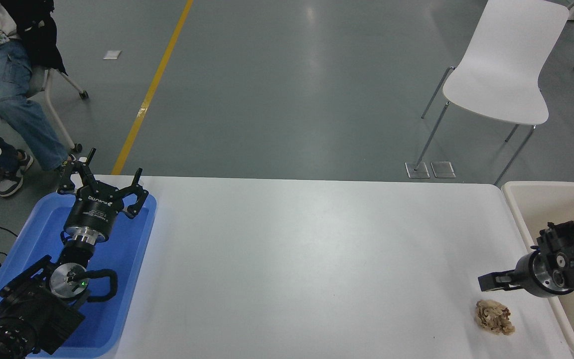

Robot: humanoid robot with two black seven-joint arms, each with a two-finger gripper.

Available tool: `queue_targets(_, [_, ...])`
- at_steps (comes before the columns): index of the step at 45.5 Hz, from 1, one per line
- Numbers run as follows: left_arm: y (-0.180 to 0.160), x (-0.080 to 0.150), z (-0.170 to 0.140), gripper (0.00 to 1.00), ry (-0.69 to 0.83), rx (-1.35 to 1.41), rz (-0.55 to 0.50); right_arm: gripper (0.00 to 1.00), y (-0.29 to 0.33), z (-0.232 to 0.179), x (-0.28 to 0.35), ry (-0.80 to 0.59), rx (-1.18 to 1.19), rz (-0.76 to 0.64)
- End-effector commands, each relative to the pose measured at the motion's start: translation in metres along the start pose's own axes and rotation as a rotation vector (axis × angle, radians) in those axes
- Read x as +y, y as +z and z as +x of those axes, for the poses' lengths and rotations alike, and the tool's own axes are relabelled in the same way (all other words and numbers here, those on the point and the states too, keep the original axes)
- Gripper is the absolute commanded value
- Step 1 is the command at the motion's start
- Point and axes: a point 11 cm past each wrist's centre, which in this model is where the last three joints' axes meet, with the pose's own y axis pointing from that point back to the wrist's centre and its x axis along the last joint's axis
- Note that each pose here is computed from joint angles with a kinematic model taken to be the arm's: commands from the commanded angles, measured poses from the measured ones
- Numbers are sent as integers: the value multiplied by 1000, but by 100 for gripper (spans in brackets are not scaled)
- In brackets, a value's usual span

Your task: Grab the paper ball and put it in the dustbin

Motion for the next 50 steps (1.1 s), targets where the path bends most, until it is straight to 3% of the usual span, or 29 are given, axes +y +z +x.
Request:
queue_targets(1, [0, 0, 0, 100, 0, 0, 0, 100, -1, -10, -5, -16, -7, 3])
queue_targets(43, [0, 0, 0, 100, 0, 0, 0, 98, -16, -39, -20, -60, -76, 59])
queue_targets(45, [0, 0, 0, 100, 0, 0, 0, 93, -16, -39, -21, -58, -73, 59])
queue_targets(50, [0, 0, 0, 100, 0, 0, 0, 62, -16, -43, -23, -50, -64, 56])
